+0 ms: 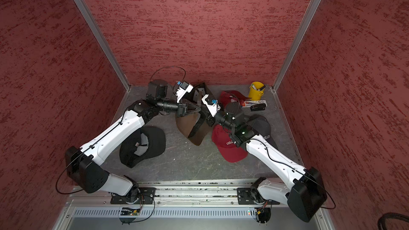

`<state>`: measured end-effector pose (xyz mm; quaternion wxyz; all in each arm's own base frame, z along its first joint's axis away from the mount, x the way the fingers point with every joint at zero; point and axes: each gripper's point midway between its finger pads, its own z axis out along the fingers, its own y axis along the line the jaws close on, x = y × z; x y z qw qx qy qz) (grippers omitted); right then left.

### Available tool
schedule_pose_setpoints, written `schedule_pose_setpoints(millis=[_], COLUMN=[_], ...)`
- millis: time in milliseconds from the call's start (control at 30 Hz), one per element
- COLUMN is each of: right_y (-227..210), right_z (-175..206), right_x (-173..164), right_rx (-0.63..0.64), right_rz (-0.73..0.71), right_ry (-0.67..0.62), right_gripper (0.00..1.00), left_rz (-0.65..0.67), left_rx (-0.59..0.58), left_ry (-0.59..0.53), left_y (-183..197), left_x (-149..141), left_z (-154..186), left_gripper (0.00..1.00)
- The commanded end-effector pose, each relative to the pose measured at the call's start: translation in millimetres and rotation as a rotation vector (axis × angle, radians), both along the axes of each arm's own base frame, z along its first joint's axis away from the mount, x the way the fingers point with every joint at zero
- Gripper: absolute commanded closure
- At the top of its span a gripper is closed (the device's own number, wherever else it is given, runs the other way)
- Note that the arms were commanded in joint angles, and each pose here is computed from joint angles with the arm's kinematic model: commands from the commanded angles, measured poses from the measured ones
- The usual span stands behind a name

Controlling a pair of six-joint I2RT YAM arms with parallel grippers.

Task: Open the adjustable buckle of the baseball cap
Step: Pull the adjustable strap on the baseball cap.

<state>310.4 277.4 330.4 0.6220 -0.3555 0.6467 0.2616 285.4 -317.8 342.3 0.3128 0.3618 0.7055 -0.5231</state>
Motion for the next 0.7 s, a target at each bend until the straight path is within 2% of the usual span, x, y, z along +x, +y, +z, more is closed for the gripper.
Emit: schedule_pose_setpoints(millis=[0,200,667], right_y=[-9.6,-24.4,-43.0], right_z=[32.5,52.6,80.2], right_x=[1.6,3.9,7.2], right_rx=[0.116,0.244,0.341], right_rz=[-0.066,-0.139,-0.228], right_ry=[-0.053,-0.085,-0.112], right_gripper=[0.99,1.0,1.0], left_rz=[-0.023,-0.025,-0.024], left_rx=[-0.011,-0.001,0.035], left_ry=[-0.026,-0.016,0.025], left_y=[-3.2,-3.8,-3.1], left_x=[0.3,0.4,-0.2], left_z=[7.0,3.8,-10.4], left_gripper=[1.0,1.0,1.0])
